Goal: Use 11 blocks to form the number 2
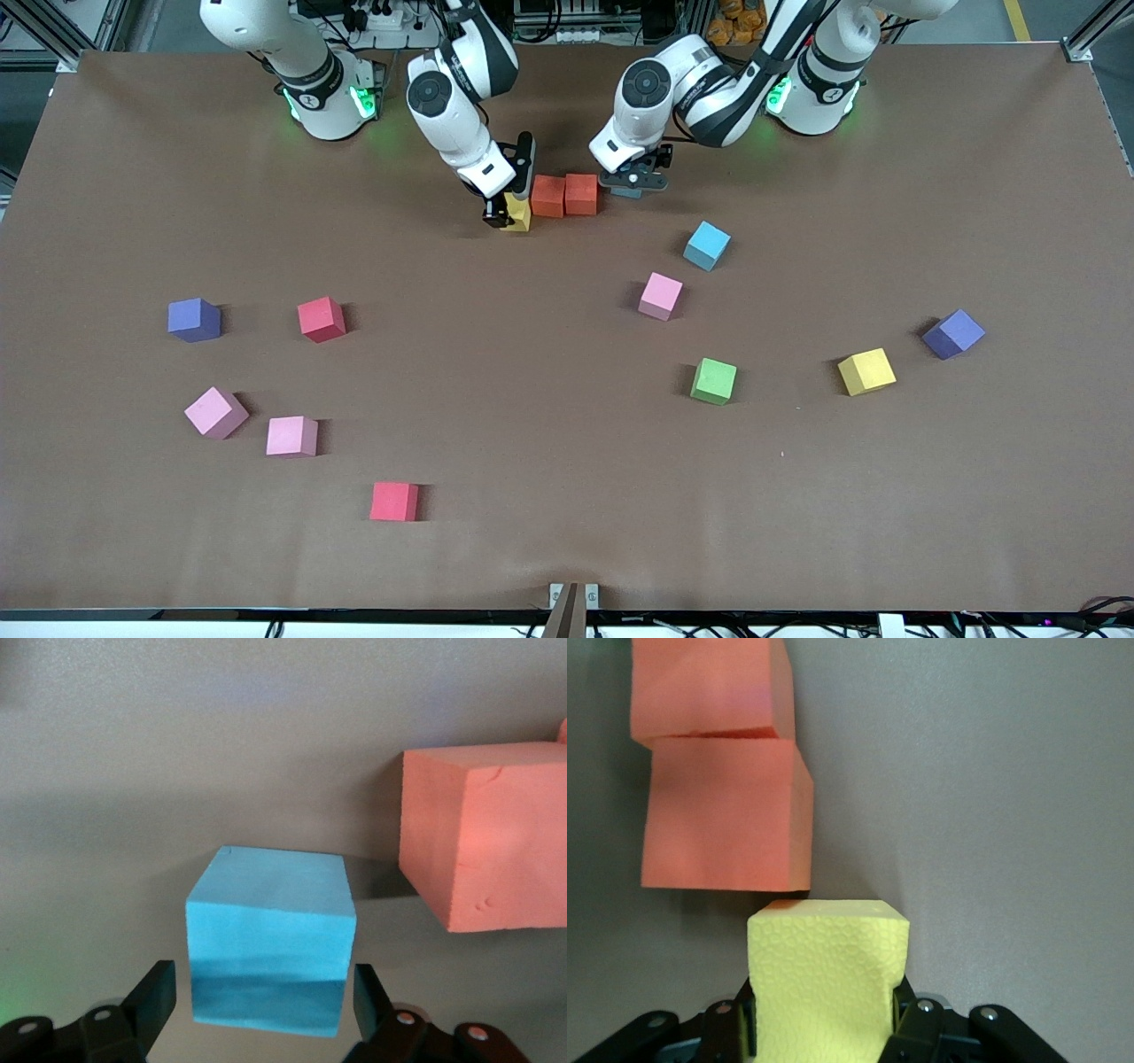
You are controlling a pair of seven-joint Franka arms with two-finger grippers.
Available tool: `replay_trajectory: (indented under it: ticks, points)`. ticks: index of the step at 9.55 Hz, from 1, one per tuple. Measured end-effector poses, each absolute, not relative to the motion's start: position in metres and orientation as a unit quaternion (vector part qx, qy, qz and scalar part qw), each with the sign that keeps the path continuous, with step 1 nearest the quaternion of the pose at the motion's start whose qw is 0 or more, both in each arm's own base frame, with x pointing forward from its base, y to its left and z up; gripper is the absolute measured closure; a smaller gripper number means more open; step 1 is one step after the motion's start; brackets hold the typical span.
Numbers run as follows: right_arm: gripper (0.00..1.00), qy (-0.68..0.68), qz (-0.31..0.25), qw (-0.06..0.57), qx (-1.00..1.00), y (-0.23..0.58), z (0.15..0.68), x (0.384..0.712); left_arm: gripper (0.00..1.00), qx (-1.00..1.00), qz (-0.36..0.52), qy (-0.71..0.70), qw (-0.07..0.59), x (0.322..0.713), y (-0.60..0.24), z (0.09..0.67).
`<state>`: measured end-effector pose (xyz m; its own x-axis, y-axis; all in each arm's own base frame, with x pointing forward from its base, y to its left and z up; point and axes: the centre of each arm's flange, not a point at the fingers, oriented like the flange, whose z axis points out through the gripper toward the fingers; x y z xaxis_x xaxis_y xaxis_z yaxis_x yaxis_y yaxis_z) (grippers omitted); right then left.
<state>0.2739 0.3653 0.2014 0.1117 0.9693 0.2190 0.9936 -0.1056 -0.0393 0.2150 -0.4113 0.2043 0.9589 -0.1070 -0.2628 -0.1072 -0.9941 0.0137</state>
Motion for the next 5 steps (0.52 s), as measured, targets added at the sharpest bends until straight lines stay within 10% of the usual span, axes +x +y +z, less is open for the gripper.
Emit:
replay_trajectory:
  ticks: [5]
  points:
    - [0.45,-0.651,-0.059,0.094,-0.751,0.358,0.201,0.26,0.11,-0.99,0.133,0.053,-0.003,0.216,-0.414,0.204]
